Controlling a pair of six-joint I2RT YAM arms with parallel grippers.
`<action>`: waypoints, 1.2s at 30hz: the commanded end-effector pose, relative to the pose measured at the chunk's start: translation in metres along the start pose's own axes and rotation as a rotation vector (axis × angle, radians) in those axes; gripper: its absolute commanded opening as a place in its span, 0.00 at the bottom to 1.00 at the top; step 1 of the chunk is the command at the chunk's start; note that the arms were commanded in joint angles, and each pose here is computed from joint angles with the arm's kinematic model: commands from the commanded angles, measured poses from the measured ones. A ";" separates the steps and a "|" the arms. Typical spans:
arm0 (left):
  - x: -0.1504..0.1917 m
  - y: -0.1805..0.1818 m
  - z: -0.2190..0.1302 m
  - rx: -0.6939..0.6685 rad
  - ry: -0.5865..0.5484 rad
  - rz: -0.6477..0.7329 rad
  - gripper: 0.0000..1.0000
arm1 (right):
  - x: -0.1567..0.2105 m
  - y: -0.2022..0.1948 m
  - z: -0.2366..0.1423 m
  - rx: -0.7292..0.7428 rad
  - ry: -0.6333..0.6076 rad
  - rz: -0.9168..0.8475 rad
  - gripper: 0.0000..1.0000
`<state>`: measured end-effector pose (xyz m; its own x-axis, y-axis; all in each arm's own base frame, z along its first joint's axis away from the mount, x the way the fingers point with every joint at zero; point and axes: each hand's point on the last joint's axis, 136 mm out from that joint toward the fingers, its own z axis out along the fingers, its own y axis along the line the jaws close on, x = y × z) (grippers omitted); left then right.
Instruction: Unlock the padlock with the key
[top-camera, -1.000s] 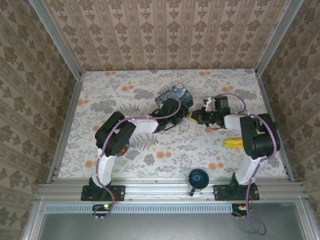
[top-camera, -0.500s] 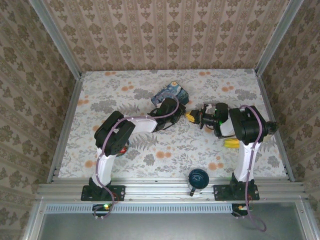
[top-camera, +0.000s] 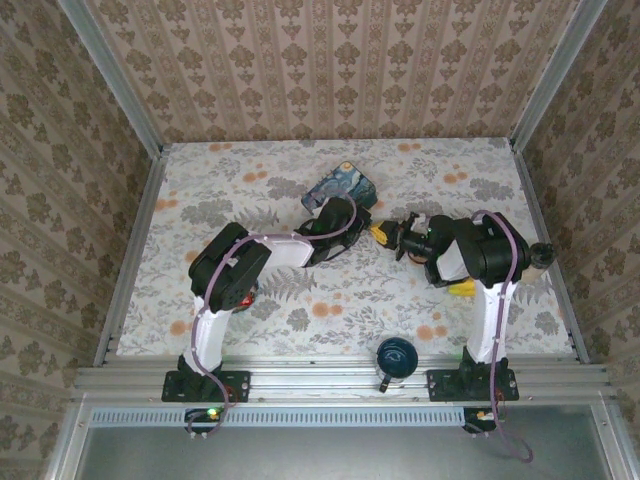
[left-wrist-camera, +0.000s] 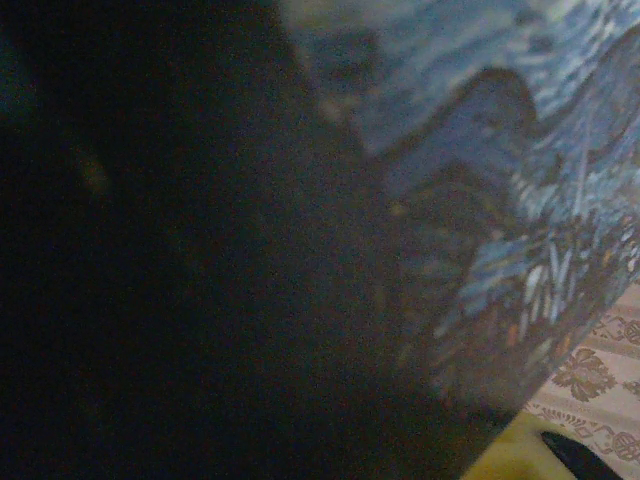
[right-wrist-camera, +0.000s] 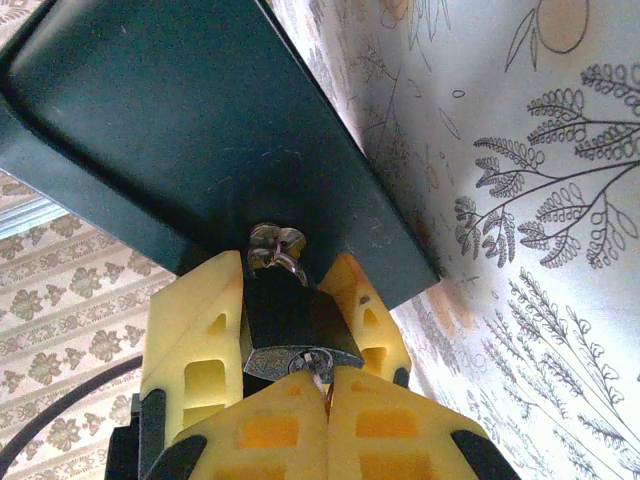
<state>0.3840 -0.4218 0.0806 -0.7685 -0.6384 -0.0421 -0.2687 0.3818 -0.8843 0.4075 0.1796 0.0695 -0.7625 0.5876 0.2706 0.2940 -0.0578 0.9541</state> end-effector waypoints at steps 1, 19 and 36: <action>0.128 0.025 -0.016 -0.072 0.458 -0.094 0.29 | -0.023 -0.027 0.005 0.051 -0.163 0.090 0.00; 0.114 0.002 -0.030 -0.015 0.419 -0.037 0.72 | -0.026 -0.034 -0.004 0.067 -0.221 0.104 0.07; 0.044 -0.090 -0.117 0.132 0.151 0.397 1.00 | -0.015 -0.016 -0.023 0.168 -0.253 -0.051 0.48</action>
<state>0.2986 -0.4276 0.1982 -0.9208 -0.3647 -0.1385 -0.0078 0.3721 -0.9281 0.4086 0.1605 0.0549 -0.6210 0.7487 0.2320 0.3570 0.0068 0.9341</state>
